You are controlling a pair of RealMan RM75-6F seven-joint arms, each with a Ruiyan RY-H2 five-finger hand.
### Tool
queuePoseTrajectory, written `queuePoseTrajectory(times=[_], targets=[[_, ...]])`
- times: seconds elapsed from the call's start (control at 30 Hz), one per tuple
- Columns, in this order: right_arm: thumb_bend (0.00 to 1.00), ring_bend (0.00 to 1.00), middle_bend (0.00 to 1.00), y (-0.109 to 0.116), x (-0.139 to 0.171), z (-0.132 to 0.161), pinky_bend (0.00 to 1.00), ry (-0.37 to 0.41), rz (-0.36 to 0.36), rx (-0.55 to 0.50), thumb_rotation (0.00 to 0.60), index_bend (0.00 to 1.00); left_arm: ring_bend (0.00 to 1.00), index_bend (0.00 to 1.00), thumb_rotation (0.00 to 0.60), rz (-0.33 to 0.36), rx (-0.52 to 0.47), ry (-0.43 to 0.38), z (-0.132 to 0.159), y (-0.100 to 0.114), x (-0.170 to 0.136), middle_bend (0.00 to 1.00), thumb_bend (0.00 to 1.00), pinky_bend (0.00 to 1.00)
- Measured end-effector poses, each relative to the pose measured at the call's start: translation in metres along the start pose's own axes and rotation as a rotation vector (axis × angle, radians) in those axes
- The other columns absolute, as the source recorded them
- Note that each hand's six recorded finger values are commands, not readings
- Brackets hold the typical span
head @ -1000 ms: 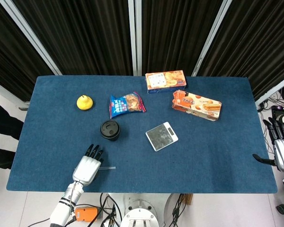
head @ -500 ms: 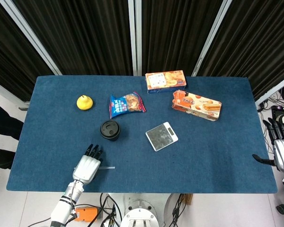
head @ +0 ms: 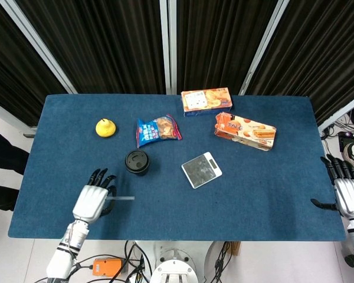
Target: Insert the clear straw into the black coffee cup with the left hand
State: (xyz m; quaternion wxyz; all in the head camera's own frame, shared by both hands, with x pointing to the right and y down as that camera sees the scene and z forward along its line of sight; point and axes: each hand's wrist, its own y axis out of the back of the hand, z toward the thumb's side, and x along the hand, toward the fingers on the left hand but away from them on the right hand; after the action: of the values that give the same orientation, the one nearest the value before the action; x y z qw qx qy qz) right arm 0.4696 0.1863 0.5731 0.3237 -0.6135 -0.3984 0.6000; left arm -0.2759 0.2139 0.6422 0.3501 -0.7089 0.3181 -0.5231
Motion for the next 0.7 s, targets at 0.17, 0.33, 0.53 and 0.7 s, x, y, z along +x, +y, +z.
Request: queuePoseTrajectory(times=[0.17, 0.33, 0.53, 0.7], targets=[[0.11, 0.0, 0.07, -0.012, 0.0, 0.005, 0.03, 0.016, 0.041, 0.01, 0.6, 0.0, 0.0, 0.56, 0.6, 0.12, -0.241, 0.022, -0.014, 0.04, 0.009, 0.21, 0.41, 0.0], [0.11, 0.0, 0.07, -0.015, -0.001, 0.007, 0.03, 0.023, 0.048, 0.016, 0.6, 0.0, 0.0, 0.56, 0.6, 0.231, -0.513, -0.006, -0.018, 0.075, 0.026, 0.21, 0.41, 0.0], [0.11, 0.0, 0.07, -0.016, 0.001, 0.008, 0.03, 0.021, 0.056, 0.025, 0.6, 0.0, 0.0, 0.56, 0.6, 0.286, -0.812, -0.084, -0.006, 0.102, 0.058, 0.21, 0.41, 0.0], [0.11, 0.0, 0.07, -0.017, 0.002, 0.008, 0.03, 0.019, 0.063, 0.032, 0.6, 0.0, 0.0, 0.56, 0.6, 0.273, -1.02, -0.125, 0.013, 0.105, 0.085, 0.21, 0.41, 0.0]])
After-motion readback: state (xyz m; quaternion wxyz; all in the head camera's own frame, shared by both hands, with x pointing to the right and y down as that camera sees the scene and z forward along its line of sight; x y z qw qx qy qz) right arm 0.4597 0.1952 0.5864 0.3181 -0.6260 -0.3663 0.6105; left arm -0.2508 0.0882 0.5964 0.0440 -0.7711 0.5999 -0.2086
